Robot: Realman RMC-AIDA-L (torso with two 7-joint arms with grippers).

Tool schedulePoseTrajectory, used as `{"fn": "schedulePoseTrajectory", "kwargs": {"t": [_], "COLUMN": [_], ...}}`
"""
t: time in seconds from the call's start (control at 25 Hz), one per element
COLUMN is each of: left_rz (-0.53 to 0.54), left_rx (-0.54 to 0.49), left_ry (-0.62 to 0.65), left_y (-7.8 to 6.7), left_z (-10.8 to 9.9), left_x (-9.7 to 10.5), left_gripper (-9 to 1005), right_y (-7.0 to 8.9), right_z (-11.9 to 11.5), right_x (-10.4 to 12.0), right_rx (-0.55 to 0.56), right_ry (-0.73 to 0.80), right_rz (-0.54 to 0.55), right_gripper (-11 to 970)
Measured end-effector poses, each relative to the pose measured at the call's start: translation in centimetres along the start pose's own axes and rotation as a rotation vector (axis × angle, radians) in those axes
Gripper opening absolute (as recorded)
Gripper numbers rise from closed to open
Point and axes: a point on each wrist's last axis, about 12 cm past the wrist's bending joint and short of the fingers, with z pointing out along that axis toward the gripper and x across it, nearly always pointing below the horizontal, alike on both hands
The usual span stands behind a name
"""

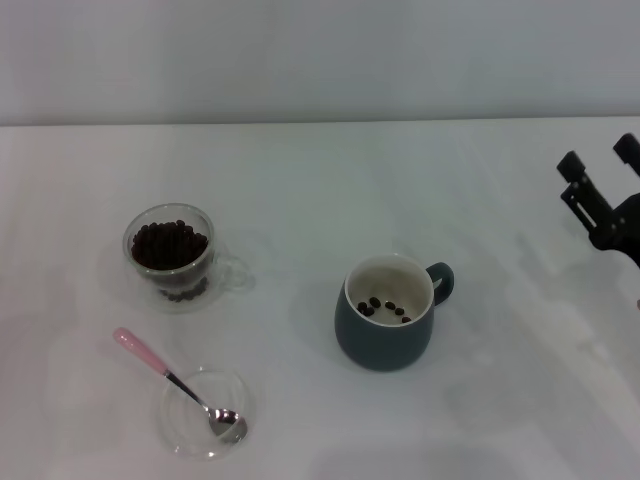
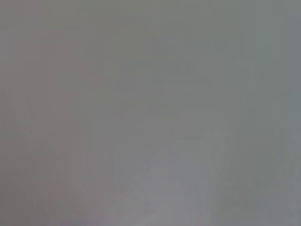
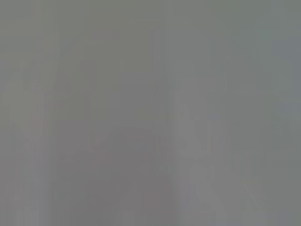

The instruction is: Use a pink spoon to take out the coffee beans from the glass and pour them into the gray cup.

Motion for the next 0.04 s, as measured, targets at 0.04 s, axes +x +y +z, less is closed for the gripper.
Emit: {"fn": "schedulePoseTrajectory", "kwargs": {"t": [0.04], "left_rz": [0.000], "left_rx": [-0.001], "left_ry": [-0.001], "left_y": [0.03], "left_z": [-0.08], "left_x": [0.00], "left_gripper": [801], "right_y": [0.02], "right_z": [-0.01], "right_x": [-0.09], "right_rx": [-0.002], "right_ry": [-0.008], "right_rz": [0.000], "right_gripper": [754]}}
